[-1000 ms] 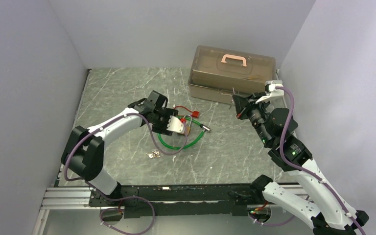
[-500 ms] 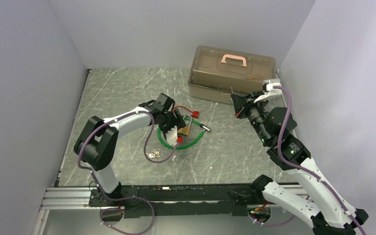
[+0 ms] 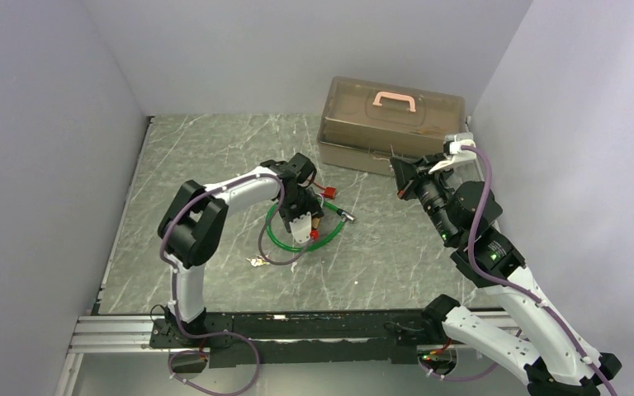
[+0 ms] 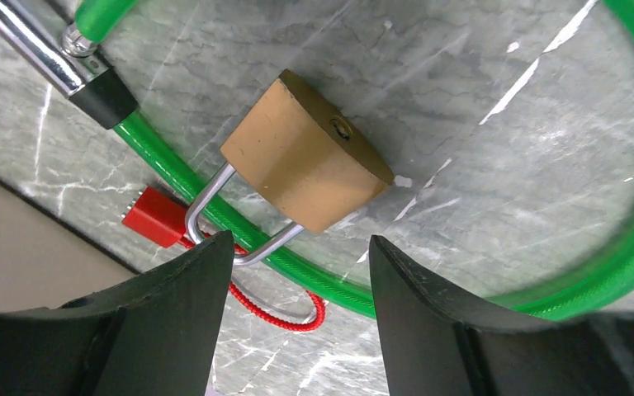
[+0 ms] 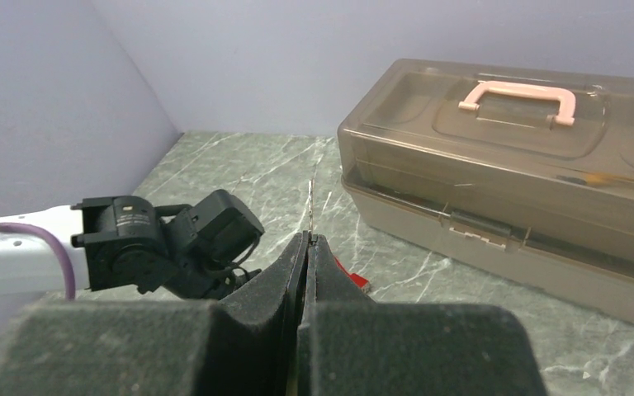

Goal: Unlock with the key

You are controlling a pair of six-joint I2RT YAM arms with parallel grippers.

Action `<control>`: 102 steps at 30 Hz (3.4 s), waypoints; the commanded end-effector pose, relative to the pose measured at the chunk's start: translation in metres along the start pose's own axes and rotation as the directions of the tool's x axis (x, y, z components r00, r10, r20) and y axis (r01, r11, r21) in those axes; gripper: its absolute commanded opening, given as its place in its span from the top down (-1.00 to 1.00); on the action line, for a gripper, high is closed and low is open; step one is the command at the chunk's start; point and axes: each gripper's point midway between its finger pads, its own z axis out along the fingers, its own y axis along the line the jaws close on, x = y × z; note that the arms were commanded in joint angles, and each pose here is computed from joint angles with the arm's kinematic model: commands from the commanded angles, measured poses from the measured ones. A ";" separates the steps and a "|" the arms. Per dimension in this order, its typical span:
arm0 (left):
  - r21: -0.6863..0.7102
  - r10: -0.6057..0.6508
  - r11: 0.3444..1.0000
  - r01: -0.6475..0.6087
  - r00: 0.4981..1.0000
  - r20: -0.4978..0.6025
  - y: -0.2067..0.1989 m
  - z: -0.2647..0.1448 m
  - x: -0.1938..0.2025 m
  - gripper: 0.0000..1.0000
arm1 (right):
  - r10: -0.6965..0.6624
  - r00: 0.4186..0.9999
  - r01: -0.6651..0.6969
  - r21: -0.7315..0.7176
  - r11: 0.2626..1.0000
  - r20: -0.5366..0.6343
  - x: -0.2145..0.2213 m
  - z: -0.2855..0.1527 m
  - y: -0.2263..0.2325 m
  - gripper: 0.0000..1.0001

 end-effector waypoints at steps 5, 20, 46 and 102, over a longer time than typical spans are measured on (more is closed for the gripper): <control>0.207 0.334 0.916 -0.343 0.939 0.077 0.003 0.009 -0.001 -0.25 | -0.003 0.996 0.004 -0.014 1.000 0.090 -0.030 -0.006 0.003 1.00; 0.241 0.115 0.962 -0.132 0.990 0.081 -0.013 0.009 -0.023 0.48 | -0.004 0.995 0.006 -0.017 1.000 0.096 -0.033 -0.007 0.004 1.00; 0.155 -0.637 0.768 0.621 0.766 0.086 0.004 -0.025 -0.074 -0.73 | 0.005 0.996 -0.005 -0.011 1.000 0.086 -0.029 -0.003 0.003 1.00; 0.165 -0.681 0.729 0.664 0.728 0.077 -0.016 0.016 -0.071 0.34 | -0.011 0.995 0.013 -0.019 1.000 0.100 -0.048 -0.004 0.009 1.00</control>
